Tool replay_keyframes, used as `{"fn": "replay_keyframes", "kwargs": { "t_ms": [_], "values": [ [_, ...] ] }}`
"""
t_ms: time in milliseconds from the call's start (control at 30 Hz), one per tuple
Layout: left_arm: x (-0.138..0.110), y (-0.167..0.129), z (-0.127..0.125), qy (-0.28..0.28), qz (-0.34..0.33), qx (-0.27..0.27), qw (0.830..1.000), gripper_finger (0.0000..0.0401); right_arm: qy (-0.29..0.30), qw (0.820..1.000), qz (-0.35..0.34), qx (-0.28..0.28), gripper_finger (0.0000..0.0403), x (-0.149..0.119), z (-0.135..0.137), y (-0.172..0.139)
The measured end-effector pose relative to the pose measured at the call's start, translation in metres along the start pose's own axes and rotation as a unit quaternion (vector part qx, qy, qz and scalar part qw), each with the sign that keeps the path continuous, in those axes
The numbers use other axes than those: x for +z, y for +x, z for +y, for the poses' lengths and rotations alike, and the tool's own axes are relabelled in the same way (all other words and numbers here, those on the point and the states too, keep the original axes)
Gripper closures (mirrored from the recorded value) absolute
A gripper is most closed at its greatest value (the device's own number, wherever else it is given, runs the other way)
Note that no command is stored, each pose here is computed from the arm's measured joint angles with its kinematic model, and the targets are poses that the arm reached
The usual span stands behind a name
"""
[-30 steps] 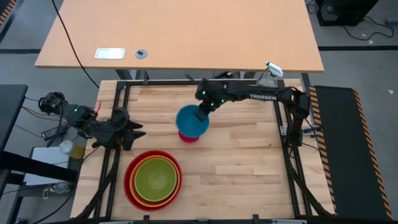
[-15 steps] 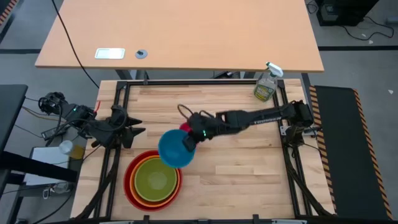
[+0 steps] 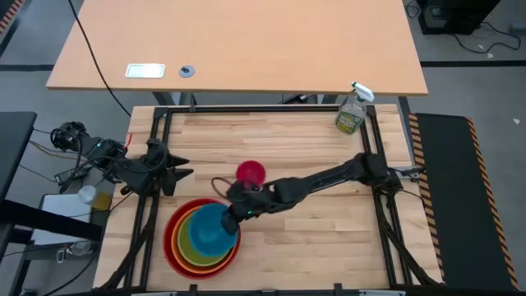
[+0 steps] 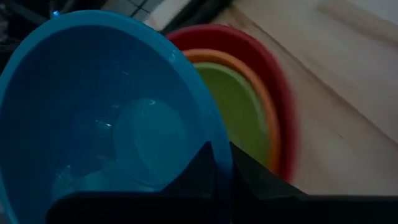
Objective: Nest bowls inside each other
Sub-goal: Stack the blue bowl on top of the green bowl
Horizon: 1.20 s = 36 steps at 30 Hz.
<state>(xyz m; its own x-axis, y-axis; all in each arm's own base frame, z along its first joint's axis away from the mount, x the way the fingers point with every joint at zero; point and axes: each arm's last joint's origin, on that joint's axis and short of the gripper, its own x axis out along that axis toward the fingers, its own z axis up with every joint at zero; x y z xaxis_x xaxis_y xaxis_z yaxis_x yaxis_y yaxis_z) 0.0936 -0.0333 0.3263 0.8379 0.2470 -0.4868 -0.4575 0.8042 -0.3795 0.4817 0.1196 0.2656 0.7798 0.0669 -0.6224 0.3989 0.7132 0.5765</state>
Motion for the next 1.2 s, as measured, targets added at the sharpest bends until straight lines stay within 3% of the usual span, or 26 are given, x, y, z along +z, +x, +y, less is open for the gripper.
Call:
{"fn": "replay_keyframes", "kwargs": {
  "t_ms": [267,467,700,867,1200],
  "values": [
    [0.0,0.0,0.0,-0.002,0.0,0.0,1.0,0.018,-0.066,0.998,-0.009,0.011,0.0376,0.005,0.018,0.037],
    [0.0,0.0,0.0,-0.017,0.0,0.0,1.0,0.018,-0.114,0.993,0.009,-0.031,0.0376,-0.007,0.005,0.062],
    [-0.001,0.0,0.0,-0.021,0.009,-0.005,1.0,0.018,-0.106,0.992,0.031,-0.065,0.0366,-0.008,-0.01,0.07],
    [-0.001,0.0,0.0,-0.015,0.009,-0.005,1.0,0.018,-0.114,0.99,0.059,-0.063,0.0332,-0.006,-0.016,0.07],
    [-0.001,0.0,0.0,-0.011,0.01,-0.003,1.0,0.018,-0.105,0.99,0.087,-0.033,0.0225,0.011,-0.014,0.06]
  ]
}}
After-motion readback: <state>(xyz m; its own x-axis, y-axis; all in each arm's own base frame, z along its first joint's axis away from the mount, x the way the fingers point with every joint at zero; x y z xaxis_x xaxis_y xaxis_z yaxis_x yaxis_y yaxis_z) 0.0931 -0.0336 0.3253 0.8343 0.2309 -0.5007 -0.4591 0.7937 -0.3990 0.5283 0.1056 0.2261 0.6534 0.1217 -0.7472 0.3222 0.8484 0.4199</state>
